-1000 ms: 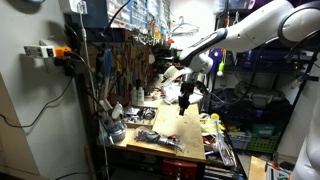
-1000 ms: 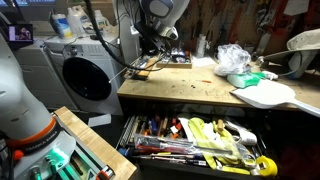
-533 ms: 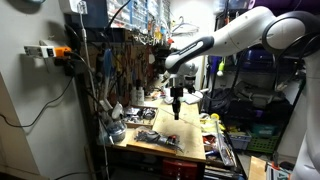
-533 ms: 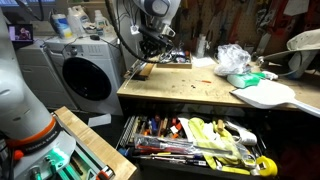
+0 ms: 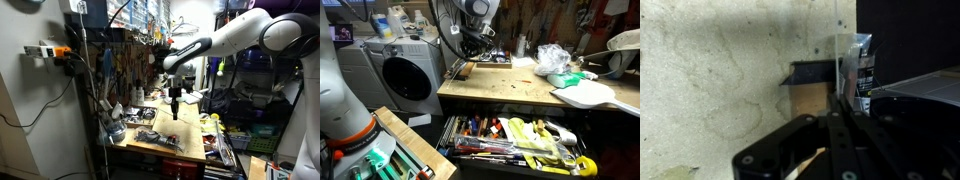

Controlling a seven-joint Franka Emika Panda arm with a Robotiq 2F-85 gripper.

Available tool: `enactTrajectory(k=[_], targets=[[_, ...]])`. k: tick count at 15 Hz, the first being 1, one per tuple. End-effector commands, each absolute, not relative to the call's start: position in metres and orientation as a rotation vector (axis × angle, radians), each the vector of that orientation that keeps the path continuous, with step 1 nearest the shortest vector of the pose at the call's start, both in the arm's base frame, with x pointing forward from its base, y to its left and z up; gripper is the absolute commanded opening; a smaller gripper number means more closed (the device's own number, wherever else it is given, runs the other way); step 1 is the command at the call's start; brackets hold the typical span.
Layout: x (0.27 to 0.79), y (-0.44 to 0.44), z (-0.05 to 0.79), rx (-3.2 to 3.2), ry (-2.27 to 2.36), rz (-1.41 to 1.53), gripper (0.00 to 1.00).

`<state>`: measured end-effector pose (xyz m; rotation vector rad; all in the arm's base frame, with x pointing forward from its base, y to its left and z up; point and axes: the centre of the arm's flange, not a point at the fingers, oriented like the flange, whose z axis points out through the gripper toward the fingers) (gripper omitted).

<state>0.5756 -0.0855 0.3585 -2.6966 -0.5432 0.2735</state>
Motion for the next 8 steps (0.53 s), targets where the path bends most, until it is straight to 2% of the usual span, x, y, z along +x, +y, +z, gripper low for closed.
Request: enactTrajectory(k=[1,8], targets=[[0.609,-0.068,0.358,-2.666,-0.622,0.320,0.04],[0.673,-0.025,0.340,-2.594,-0.695,0.424,0.04]])
